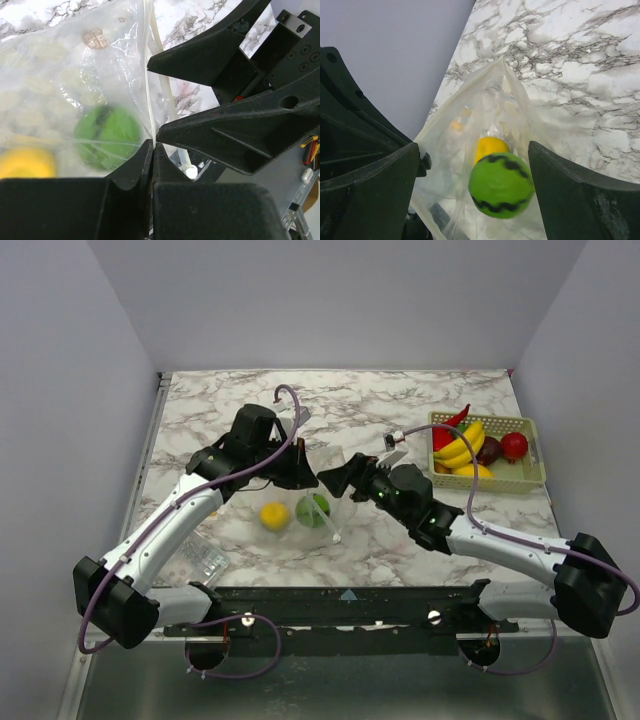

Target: Place the food in the zip-top bag and seal the zipper

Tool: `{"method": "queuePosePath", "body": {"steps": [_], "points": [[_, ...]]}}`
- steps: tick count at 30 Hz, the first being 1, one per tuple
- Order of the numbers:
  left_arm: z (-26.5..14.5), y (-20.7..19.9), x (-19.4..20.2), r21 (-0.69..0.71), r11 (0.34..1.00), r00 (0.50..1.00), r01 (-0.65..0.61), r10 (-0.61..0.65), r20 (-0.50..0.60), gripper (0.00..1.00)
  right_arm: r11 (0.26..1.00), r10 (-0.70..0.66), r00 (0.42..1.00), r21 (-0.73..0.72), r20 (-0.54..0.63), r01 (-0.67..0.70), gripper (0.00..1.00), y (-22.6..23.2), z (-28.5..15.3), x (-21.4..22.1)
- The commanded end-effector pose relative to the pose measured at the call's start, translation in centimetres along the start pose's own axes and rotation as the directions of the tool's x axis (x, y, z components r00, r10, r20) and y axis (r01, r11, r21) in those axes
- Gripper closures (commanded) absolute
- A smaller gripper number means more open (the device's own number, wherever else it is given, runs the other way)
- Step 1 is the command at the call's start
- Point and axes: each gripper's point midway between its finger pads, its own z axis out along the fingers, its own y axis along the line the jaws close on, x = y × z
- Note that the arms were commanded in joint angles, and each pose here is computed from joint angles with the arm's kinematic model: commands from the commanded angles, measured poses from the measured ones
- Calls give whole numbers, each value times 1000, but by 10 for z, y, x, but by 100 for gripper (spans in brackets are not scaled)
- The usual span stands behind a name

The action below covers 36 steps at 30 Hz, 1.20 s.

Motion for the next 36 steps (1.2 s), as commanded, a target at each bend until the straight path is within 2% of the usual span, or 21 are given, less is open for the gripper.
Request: {"method": "queuePosePath", "body": {"steps": [1, 7, 12, 17, 23, 26, 30, 36], "points": [[-7, -8, -3, -11, 999, 999, 52, -52, 5, 100, 998, -37, 999, 55, -33, 39, 9, -3, -1, -1], [-5, 4, -7, -71, 997, 1000, -15, 14, -7, 100, 995, -55, 998, 80, -11, 56, 10, 0, -10, -16], [-8, 17, -12, -136, 988, 997, -70, 73, 19, 100, 960, -162, 986, 224, -42, 168, 9, -23, -24, -27], [-2, 31, -4, -179, 980, 996, -85, 86, -3, 100, 890, -262, 965, 389, 6, 239, 3, -54, -53, -53], [-1, 30, 0, -165, 982, 996, -95, 93, -16, 100, 769, -320, 946, 599, 58, 224, 2, -110, -85, -114], [-2, 27, 1, -152, 983, 995, -100, 99, -13, 100, 718, -281, 956, 678, 77, 157, 2, -142, -99, -148], [-4, 23, 5, -128, 986, 995, -103, 102, -10, 100, 611, -264, 958, 788, 111, 78, 2, -184, -123, -183], [-3, 18, 8, -101, 990, 995, -100, 99, -13, 100, 441, -177, 972, 896, 154, -62, 5, -258, -147, -210]]}}
